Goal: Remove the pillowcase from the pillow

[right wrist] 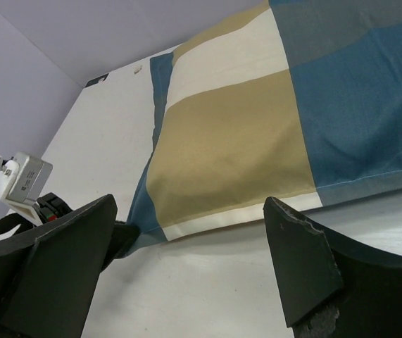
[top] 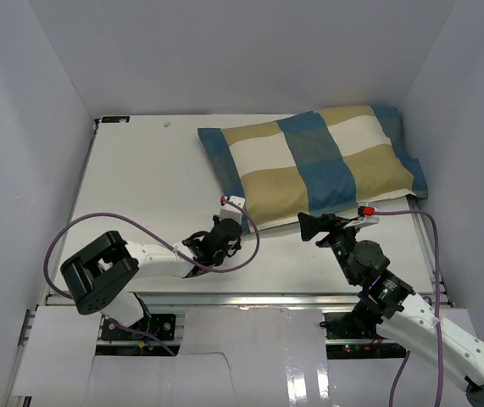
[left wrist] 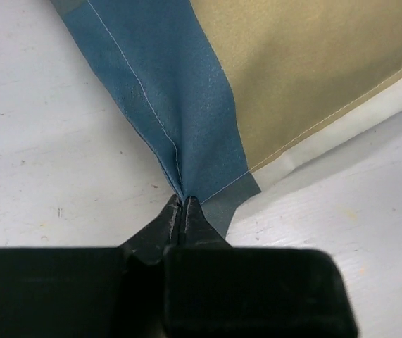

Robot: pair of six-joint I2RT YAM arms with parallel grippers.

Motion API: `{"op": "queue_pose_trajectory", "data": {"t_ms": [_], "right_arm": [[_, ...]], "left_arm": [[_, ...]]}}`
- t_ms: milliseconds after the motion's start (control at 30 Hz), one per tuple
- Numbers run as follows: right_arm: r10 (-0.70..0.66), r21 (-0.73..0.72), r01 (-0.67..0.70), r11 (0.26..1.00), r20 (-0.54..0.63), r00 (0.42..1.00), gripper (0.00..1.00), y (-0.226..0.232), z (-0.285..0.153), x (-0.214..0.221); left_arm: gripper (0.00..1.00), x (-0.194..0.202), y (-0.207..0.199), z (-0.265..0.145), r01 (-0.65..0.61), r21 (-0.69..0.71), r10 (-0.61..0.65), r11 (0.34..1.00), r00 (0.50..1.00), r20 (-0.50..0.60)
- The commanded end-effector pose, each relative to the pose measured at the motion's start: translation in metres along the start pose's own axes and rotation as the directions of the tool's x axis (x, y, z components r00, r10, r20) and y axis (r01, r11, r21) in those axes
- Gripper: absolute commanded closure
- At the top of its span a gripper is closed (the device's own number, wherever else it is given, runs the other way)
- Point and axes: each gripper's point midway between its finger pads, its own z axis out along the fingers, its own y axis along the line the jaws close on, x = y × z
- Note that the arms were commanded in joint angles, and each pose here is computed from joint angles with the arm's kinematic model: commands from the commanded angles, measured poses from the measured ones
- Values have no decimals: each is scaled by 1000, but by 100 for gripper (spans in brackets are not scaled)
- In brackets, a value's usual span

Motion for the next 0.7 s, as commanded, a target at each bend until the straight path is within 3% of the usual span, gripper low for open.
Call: {"op": "queue_pose_trajectory", "data": {"t_ms": [0,133,167,267,400,467,500,533,567,667], "right_arm": [[1,-11,-1,1000,44,999,9,3,2,-9],[-9,11,9,1000,41,999,9,-1,4,-7],[-20,24,19,1000,36,999,8,-4,4,-5],[-26,137,23,990,26,999,8,-23,6,-2],[-54,98,54,994,-9,999,7,-16,10,7],[-55,96,57,994,-27,998,7,-15,13,11],[-55,97,58,994,-37,998,7,-14,14,13],[-60,114,66,991,-52,997,7,-15,16,15],[-59,135,68,989,-66,996,7,-16,16,13],[-26,177,39,983,-76,997,8,-15,19,8]], "left_arm": [[100,-19,2,-5,43,-6,-43,999,999,30],[100,-32,53,-23,120,-228,-88,966,986,143],[100,-38,80,-33,163,-355,-91,921,973,210],[100,-41,124,-68,353,-491,-199,796,920,338],[100,-43,148,-98,526,-490,-324,695,837,440],[83,-47,153,-107,595,-443,-374,671,787,491],[29,-41,154,-107,597,-438,-380,672,786,488],[10,-44,152,-107,617,-412,-401,671,769,497],[2,-45,151,-108,604,-410,-396,683,778,488],[2,-61,134,-103,588,-329,-415,739,782,465]]}}
